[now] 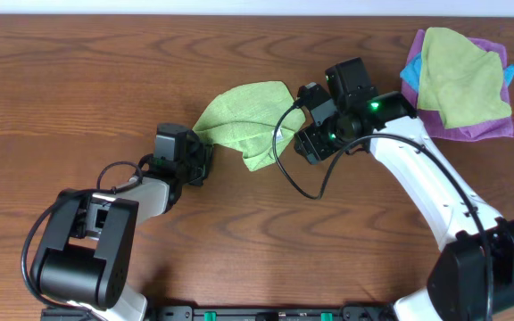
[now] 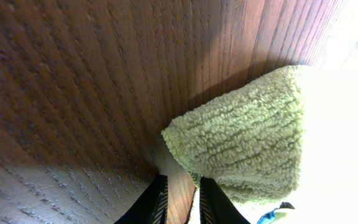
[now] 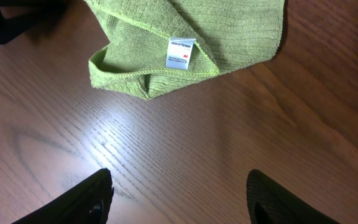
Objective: Fold the cloth
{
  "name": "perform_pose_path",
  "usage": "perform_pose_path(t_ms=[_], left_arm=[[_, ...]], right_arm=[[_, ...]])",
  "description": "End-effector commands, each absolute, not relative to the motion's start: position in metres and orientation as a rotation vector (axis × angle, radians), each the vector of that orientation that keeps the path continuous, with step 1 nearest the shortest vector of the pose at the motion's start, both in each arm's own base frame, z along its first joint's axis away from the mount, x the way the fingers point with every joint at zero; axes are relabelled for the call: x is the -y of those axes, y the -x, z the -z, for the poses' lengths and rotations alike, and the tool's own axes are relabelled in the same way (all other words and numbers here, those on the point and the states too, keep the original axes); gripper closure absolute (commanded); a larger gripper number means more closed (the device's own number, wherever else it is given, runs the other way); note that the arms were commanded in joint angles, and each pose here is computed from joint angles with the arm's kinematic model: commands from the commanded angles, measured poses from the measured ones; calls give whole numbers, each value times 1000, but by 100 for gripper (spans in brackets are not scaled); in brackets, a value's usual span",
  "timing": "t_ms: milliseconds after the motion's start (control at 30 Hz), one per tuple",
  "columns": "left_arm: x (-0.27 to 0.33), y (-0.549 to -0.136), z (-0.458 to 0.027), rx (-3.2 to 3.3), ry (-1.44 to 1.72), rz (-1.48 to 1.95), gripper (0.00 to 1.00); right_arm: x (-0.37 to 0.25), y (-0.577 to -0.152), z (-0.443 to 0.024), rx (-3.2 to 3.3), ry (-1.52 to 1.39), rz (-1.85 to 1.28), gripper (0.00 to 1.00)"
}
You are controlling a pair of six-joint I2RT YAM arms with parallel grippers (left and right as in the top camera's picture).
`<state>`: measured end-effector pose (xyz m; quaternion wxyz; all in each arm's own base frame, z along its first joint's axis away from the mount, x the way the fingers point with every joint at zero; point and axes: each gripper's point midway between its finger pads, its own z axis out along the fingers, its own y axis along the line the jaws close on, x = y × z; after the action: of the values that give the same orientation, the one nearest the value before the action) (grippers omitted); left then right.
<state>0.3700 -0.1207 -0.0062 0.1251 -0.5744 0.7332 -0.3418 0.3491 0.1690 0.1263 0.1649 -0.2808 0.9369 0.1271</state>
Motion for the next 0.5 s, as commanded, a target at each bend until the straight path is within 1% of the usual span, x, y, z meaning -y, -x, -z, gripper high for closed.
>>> perform_pose_path(t_ms=[0,467], left_arm=[[74,-310,80,-2199,1853,553,80],[64,-308,87,-2178,1890,520,80]], right_arm=[[-168,-350,-127,-2670,789,-362,31],[-167,-350,-127,-2670,788,-362,31]])
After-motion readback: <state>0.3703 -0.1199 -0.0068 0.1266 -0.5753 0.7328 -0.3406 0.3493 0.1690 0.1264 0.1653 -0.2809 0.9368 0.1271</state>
